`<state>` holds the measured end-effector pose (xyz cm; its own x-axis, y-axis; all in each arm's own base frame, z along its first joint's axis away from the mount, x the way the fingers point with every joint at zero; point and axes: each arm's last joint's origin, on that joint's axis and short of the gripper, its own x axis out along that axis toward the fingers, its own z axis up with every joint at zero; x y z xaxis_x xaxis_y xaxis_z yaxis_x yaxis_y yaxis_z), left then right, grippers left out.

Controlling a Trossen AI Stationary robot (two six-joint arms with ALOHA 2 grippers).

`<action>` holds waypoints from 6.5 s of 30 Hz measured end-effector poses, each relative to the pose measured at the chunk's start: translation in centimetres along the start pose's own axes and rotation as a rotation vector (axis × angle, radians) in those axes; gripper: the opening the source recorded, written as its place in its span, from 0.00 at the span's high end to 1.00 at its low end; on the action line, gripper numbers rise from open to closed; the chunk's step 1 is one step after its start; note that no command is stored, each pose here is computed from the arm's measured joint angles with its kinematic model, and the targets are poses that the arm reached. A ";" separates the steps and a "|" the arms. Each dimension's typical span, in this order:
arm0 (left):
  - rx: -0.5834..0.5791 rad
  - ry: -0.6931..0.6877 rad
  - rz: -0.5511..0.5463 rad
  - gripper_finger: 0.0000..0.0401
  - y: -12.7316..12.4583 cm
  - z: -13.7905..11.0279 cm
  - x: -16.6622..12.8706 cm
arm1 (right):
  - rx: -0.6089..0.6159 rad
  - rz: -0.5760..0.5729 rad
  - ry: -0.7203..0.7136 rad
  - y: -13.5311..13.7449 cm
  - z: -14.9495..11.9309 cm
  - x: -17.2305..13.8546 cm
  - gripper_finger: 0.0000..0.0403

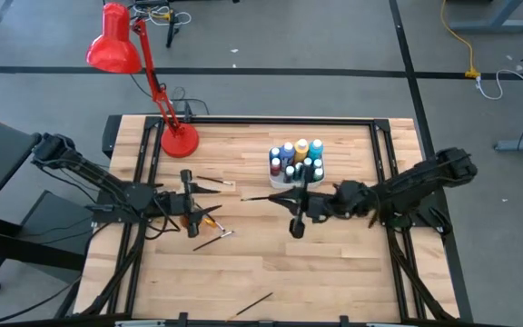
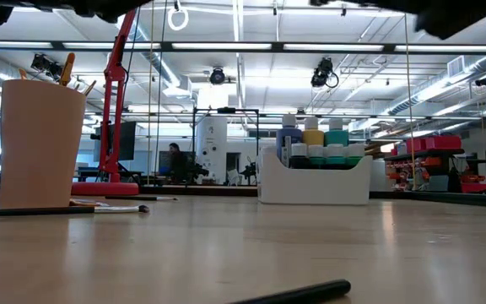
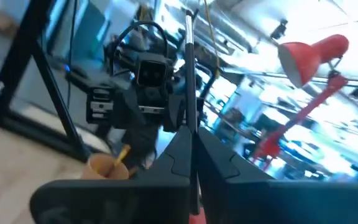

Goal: Pick & Place Paint Supplies
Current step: Put the silver paint brush into the orange cup, then put the gold paint brush into the orange cup

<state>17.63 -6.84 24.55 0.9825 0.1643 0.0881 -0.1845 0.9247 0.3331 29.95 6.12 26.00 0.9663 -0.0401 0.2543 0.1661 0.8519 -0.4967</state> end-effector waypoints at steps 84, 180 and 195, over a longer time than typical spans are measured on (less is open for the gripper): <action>-0.283 0.395 -0.232 0.96 -0.7 10.5 -3.4 | 0.258 0.453 0.285 9.6 -2.6 4.3 0.65; -0.160 0.431 -0.177 0.74 -6.0 9.1 -2.5 | 0.058 0.650 0.425 12.9 -2.6 2.5 1.00; 0.129 0.494 -0.127 0.71 -6.4 7.1 0.3 | -0.158 0.375 0.260 4.9 6.1 1.2 1.00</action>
<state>18.95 -15.11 29.14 0.8870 0.2246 -0.4034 -0.0342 0.9032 0.4278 30.68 13.40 28.92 0.9791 0.1086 -0.1722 -0.1949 0.7439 -0.6393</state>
